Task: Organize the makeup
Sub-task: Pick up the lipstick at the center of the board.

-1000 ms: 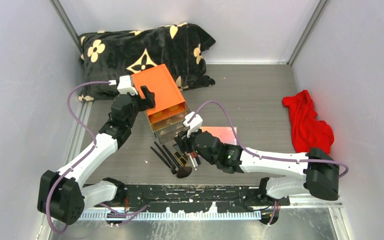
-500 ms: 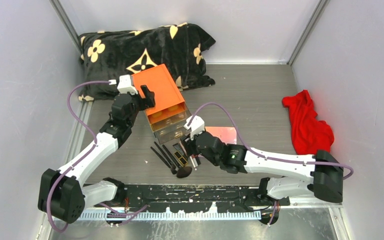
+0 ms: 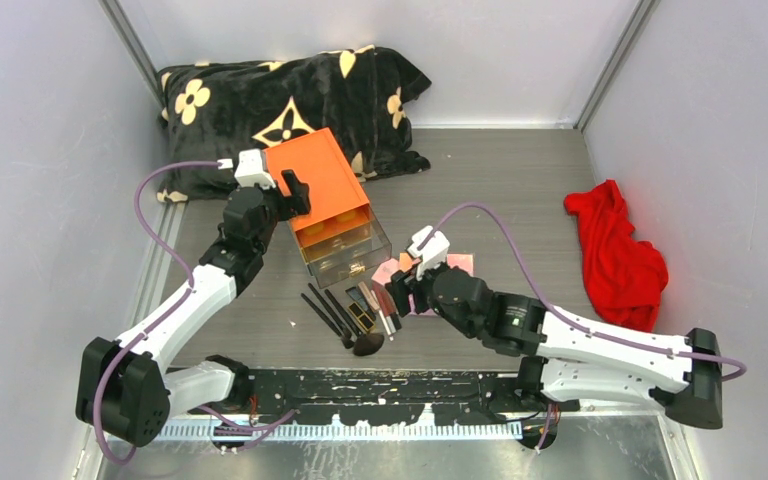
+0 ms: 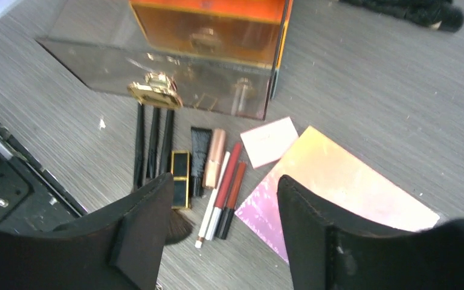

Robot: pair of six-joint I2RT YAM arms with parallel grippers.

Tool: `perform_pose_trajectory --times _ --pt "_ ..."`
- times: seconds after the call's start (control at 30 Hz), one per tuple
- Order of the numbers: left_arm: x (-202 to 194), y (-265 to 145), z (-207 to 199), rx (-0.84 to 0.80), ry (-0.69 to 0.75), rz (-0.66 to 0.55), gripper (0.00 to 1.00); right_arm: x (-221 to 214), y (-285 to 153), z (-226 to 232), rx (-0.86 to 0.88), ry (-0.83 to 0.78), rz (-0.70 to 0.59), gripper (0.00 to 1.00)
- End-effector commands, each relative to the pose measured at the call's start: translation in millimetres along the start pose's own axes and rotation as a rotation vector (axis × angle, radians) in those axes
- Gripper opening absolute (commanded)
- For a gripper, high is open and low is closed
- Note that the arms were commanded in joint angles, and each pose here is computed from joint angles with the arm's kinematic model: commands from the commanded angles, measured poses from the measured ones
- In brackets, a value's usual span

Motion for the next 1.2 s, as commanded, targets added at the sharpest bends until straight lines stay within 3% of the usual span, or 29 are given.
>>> perform_pose_trajectory --times 0.0,0.13,0.3,0.57,0.87,1.17 --pt "-70.7 -11.5 22.8 0.068 0.150 0.281 0.85 -44.4 9.6 -4.6 -0.034 -0.038 0.157 0.60" --pt "-69.8 -12.6 23.6 0.071 0.153 0.280 0.85 -76.0 21.6 4.8 0.020 -0.030 0.238 0.55" --pt "-71.9 -14.9 25.2 0.074 0.162 0.287 0.85 -97.9 26.5 10.7 0.062 0.049 0.219 0.55" --pt "-76.1 -15.3 26.0 0.075 0.167 0.296 0.85 -131.7 34.2 19.2 0.035 -0.004 0.232 0.59" --pt "-78.6 -18.6 28.1 0.079 0.171 0.303 0.85 -133.8 51.7 61.5 0.017 -0.095 0.160 0.61" --pt "-78.1 -22.5 30.8 0.085 0.183 0.297 0.85 -125.2 59.3 61.4 -0.020 -0.074 0.095 0.57"
Point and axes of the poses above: each gripper's point midway between its finger pads, its own y axis out along the fingers, its own z axis along the line the jaws close on, x = y × z, the point moved 3 cm from there along -y, back along the fingers, and after that the axes turned 8 degrees about y, right-handed, at the moved point
